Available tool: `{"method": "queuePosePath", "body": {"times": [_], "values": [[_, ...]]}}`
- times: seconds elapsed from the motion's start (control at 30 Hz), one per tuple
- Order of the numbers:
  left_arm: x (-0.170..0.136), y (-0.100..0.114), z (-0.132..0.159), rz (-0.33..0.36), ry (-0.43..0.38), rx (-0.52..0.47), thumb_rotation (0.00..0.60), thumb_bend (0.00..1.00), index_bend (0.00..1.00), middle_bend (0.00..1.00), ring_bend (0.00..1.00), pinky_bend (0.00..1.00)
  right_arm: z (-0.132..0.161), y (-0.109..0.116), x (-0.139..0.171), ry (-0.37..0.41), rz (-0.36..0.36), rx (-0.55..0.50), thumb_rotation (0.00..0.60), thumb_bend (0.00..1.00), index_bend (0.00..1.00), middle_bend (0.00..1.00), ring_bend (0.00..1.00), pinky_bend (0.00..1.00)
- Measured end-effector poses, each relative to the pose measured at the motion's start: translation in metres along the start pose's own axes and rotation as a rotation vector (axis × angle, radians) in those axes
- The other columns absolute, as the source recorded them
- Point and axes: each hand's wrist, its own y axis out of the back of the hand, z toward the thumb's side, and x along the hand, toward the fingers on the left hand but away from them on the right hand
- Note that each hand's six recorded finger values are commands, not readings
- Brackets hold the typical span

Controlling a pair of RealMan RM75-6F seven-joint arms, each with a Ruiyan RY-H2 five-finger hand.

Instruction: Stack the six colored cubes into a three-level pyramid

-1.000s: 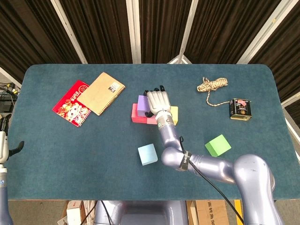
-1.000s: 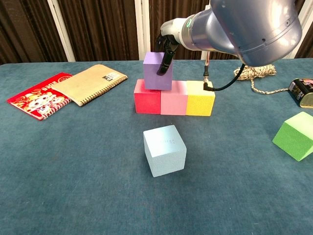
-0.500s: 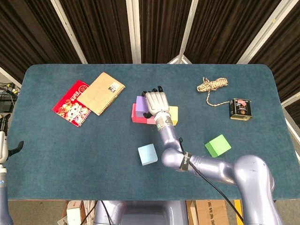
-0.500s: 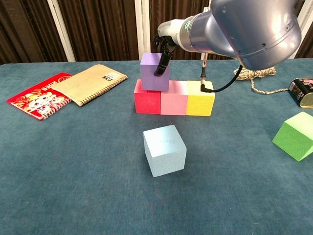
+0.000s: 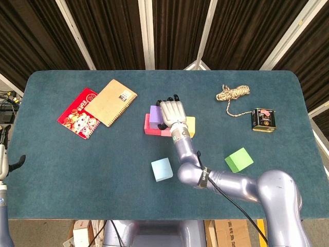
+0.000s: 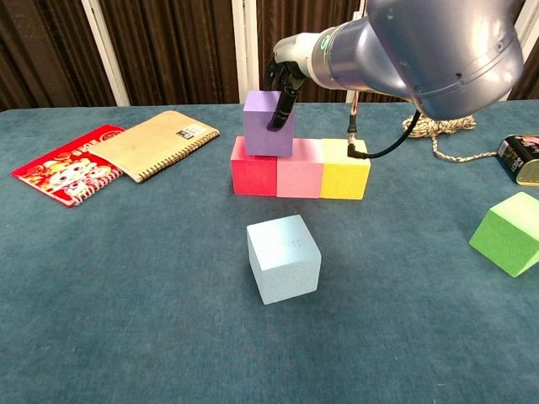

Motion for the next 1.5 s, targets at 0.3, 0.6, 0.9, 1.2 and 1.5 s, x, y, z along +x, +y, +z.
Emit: {"method": "queuePosePath", "body": {"times": [0.3, 0.6, 0.9, 1.2, 1.5], "values": [[-0.0004, -0.0001, 0.0004, 0.001, -0.001, 0.004, 0.600, 0.31, 0.09, 0.12, 0.00, 0.00, -0.0066, -0.0035, -0.0023, -0.011, 0.008, -0.007, 0.600, 0.30, 0.38, 0.36, 0.18, 0.00], [-0.0005, -0.0013, 0.0016, -0.001, -0.001, 0.009, 0.600, 0.31, 0.09, 0.13, 0.00, 0.00, -0.0082, -0.0031, -0.0030, -0.008, 0.009, -0.005, 0.600, 0.30, 0.38, 0.34, 0.18, 0.00], [-0.0004, -0.0010, 0.0010, 0.001, 0.001, 0.009, 0.600, 0.31, 0.09, 0.13, 0.00, 0.00, -0.0083, -0.0046, -0.0021, -0.008, 0.018, -0.003, 0.600, 0.30, 0.37, 0.33, 0.18, 0.00], [-0.0004, -0.0010, 0.0007, 0.000, 0.001, 0.009, 0.600, 0.31, 0.09, 0.12, 0.00, 0.00, -0.0063, -0.0042, -0.0021, -0.007, 0.014, -0.005, 0.600, 0.30, 0.36, 0.31, 0.17, 0.00], [-0.0003, -0.0008, 0.0002, 0.001, 0.004, 0.010, 0.600, 0.31, 0.08, 0.13, 0.00, 0.00, -0.0074, -0.0059, -0.0032, -0.014, 0.023, -0.005, 0.600, 0.30, 0.33, 0.28, 0.15, 0.00]]}}
